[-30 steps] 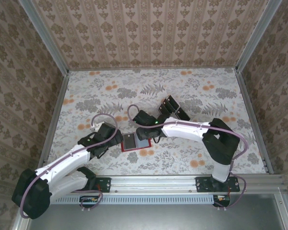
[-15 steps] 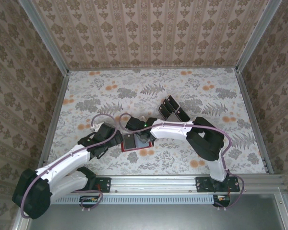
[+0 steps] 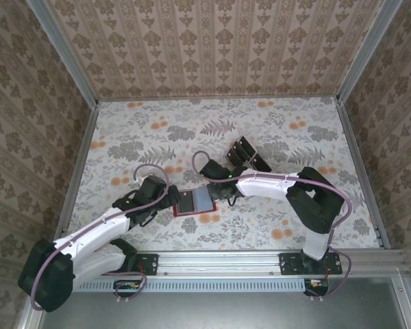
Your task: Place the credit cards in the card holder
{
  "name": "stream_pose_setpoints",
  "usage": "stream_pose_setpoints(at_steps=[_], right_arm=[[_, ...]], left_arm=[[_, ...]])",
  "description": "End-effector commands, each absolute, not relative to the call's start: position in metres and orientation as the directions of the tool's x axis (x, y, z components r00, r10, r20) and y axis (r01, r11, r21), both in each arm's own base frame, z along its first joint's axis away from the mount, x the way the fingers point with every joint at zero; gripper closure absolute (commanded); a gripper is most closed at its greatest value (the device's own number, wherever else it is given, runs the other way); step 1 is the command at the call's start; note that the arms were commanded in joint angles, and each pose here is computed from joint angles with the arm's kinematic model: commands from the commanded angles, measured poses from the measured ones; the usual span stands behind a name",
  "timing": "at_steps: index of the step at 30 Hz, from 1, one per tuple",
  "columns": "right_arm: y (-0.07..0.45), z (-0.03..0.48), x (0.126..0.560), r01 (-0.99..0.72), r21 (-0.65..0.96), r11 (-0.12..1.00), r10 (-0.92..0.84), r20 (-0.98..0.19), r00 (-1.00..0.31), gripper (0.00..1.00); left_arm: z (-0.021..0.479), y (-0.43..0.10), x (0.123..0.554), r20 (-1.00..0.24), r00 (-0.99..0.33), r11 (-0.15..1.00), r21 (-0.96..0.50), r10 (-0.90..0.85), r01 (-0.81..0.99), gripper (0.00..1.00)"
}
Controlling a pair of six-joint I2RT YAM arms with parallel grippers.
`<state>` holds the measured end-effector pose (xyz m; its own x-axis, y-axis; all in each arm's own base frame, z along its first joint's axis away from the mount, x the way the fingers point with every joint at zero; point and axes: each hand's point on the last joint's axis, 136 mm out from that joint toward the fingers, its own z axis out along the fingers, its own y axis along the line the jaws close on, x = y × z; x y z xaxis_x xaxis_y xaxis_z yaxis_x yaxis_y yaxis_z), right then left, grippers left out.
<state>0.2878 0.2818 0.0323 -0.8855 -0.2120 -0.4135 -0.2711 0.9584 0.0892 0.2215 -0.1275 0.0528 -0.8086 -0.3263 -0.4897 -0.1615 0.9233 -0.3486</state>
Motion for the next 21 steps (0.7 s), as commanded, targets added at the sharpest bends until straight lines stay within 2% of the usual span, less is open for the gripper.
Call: stream_pose_setpoints(at_steps=[1, 8, 21], right_arm=[[0.303, 0.034, 0.285, -0.22, 0.332, 0.917, -0.086, -0.375, -0.923, 0.98], [0.311, 0.026, 0.283, -0.174, 0.448, 0.877, -0.022, -0.324, -0.946, 0.99], [0.314, 0.019, 0.279, -0.143, 0.485, 0.863, 0.006, -0.292, -0.956, 0.99]], left_arm=[[0.053, -0.146, 0.224, -0.49, -0.813, 0.903, -0.418, -0.315, -0.099, 0.0], [0.052, -0.166, 0.227, -0.501, -0.811, 0.884, -0.465, -0.304, -0.044, 0.0], [0.042, -0.166, 0.224, -0.501, -0.816, 0.905, -0.422, -0.288, -0.061, 0.0]])
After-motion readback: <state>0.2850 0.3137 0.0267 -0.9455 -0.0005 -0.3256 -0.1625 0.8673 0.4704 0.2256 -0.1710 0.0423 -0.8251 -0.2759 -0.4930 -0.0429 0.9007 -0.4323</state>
